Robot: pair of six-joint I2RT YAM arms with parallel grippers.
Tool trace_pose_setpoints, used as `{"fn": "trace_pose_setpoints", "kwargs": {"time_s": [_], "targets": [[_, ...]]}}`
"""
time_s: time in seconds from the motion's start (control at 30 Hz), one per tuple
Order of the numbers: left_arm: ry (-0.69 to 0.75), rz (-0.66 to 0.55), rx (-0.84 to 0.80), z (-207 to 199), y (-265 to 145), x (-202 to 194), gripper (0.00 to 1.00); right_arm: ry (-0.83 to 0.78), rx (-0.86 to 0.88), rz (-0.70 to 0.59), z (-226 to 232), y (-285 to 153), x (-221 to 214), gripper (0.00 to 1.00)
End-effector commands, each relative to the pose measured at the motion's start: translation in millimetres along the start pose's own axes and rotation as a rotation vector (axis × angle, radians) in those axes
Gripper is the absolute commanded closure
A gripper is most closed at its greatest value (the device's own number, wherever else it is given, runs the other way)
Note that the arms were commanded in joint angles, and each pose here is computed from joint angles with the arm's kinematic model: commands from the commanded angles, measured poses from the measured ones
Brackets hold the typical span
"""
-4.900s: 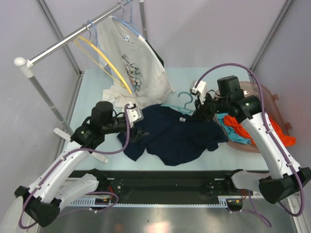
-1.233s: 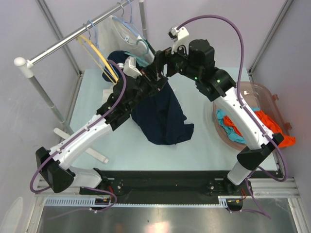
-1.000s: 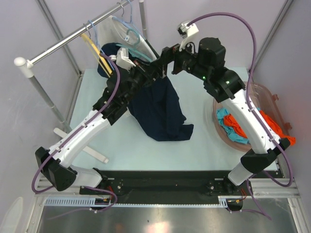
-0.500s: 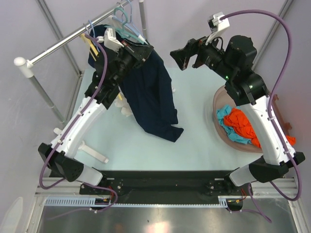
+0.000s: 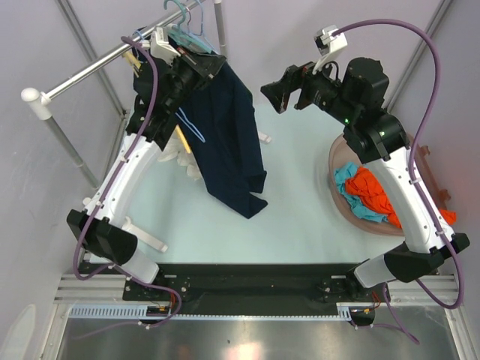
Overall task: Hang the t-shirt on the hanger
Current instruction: Place the hanger at the clothesline.
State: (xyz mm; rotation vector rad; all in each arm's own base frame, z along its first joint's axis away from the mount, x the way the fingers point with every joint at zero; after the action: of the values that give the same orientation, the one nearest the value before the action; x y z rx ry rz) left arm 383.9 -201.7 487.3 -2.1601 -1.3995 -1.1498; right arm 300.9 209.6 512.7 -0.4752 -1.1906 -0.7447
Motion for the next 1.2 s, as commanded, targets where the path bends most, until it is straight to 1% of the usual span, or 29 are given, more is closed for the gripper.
{"fn": "trace_pose_setpoints", "kwargs": {"time_s": [0.0,0.23,0.4,0.7,0.83,0.87,0.9,0.93,0.97,1.0,1.03,1.1,1.13,1.17], "targets": [[0.057,-0.142,-0.117,-24.2,-3.5,48.6,1.0,-0.008,0.027,-0.062,9.1,-14.0,17.0,0.0],[0.039,-0.14,-0.083,-4.4,1.8,50.9,1.0,-0.007,0.024,-0.054,6.7,-12.5,13.5,0.0],[0.008,-0.13,-0.066,2.8,2.3,47.7,1.0,-0.003,0.03,-0.047,7.2,-12.0,11.1,0.01],[-0.067,-0.086,-0.001,20.3,-2.7,28.8,1.0,-0.007,0.036,-0.04,7.5,-13.4,8.9,0.0],[-0.075,-0.081,0.012,23.7,-6.7,24.5,1.0,-0.009,0.039,-0.039,8.0,-14.1,9.0,0.0],[-0.075,-0.084,0.015,24.2,-7.3,24.5,0.98,-0.01,0.04,-0.037,8.4,-14.5,8.5,0.0],[-0.074,-0.086,0.02,25.3,-8.0,24.6,0.95,-0.008,0.04,-0.037,7.9,-13.9,8.4,0.0],[-0.073,-0.087,0.022,25.9,-8.4,23.4,0.83,-0.006,0.039,-0.035,7.5,-13.5,7.3,0.0],[-0.058,-0.09,0.015,24.6,-9.4,24.5,0.79,-0.005,0.042,-0.03,7.7,-13.4,6.3,0.0],[-0.047,-0.094,0.005,23.3,-9.3,25.6,0.73,-0.007,0.042,-0.032,7.8,-13.8,6.5,0.0],[-0.039,-0.097,-0.003,22.2,-9.4,26.3,0.58,-0.008,0.043,-0.033,8.1,-14.8,6.9,0.0],[-0.003,-0.111,-0.039,15.5,-12.1,31.2,0.51,-0.007,0.043,-0.028,8.0,-15.1,5.7,0.0],[0.01,-0.116,-0.047,14.1,-13.0,32.4,0.43,-0.01,0.043,-0.028,7.9,-15.5,5.6,0.0],[0.032,-0.12,-0.069,8.7,-16.2,35.0,0.39,-0.009,0.042,-0.026,8.0,-15.6,4.7,0.0]]}}
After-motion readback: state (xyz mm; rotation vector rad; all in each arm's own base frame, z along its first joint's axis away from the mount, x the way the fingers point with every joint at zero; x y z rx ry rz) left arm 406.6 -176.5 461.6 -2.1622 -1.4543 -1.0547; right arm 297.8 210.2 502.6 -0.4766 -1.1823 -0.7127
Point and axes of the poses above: each gripper's point midway between its finger pads, its own y axis out along the fingers, its own z axis along the line the jaws close on, x = y × z, the point moved 6 cm from there along -y, back along the fingers, and after that the axes turned 10 degrees about y, right-handed, at the moved point
